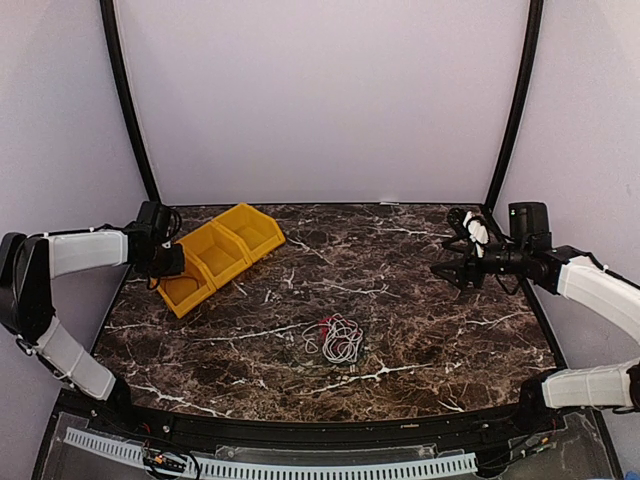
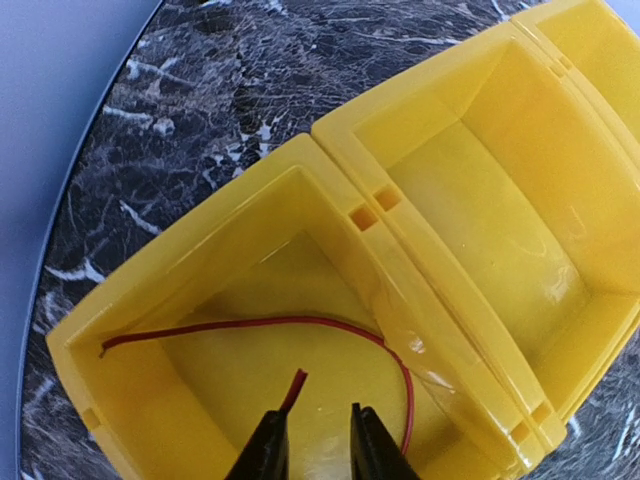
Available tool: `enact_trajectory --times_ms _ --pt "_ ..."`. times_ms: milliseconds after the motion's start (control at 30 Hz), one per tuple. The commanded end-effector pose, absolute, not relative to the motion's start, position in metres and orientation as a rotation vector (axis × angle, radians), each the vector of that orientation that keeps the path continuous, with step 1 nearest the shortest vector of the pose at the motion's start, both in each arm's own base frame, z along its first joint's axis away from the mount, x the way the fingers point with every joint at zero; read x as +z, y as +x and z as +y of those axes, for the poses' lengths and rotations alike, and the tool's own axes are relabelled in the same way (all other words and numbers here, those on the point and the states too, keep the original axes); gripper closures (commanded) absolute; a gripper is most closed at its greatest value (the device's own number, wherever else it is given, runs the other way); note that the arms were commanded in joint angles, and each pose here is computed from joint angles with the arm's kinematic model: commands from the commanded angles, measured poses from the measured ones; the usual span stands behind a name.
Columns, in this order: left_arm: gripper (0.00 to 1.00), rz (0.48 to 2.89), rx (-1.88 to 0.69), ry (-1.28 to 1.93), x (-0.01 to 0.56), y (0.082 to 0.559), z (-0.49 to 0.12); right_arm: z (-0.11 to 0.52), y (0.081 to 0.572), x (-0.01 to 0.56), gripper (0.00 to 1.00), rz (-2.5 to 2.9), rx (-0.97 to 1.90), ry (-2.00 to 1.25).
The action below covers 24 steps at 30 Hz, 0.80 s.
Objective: Untangle the cables
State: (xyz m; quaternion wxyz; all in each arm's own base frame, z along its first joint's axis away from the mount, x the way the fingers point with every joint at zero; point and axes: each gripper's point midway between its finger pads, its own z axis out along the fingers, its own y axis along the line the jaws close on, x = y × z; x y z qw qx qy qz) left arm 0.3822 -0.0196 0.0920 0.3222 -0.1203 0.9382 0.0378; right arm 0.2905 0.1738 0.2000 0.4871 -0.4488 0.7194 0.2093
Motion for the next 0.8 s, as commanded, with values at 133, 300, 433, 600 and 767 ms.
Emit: enact_trajectory --times_ms 133,300,433,600,767 --pt "0.50 2.303 0.107 -0.313 0.162 0.379 -0.010 0.173 0.290 0.198 0.26 1.744 0.501 -1.097" --pt "0.46 2.199 0.017 -0.291 0.204 0.371 -0.018 0.172 0.291 0.196 0.26 1.754 0.493 -1.093" --pt "0.45 2.137 -0.123 -0.203 0.230 0.364 -0.038 0.170 0.295 0.192 0.26 1.770 0.479 -1.089" --pt "0.44 2.071 -0.343 -0.010 0.250 0.352 -0.095 0.170 0.300 0.184 0.26 1.788 0.476 -1.087" --pt "0.47 2.047 -0.566 0.259 0.242 0.339 -0.167 0.172 0.312 0.177 0.26 1.834 0.474 -1.095"
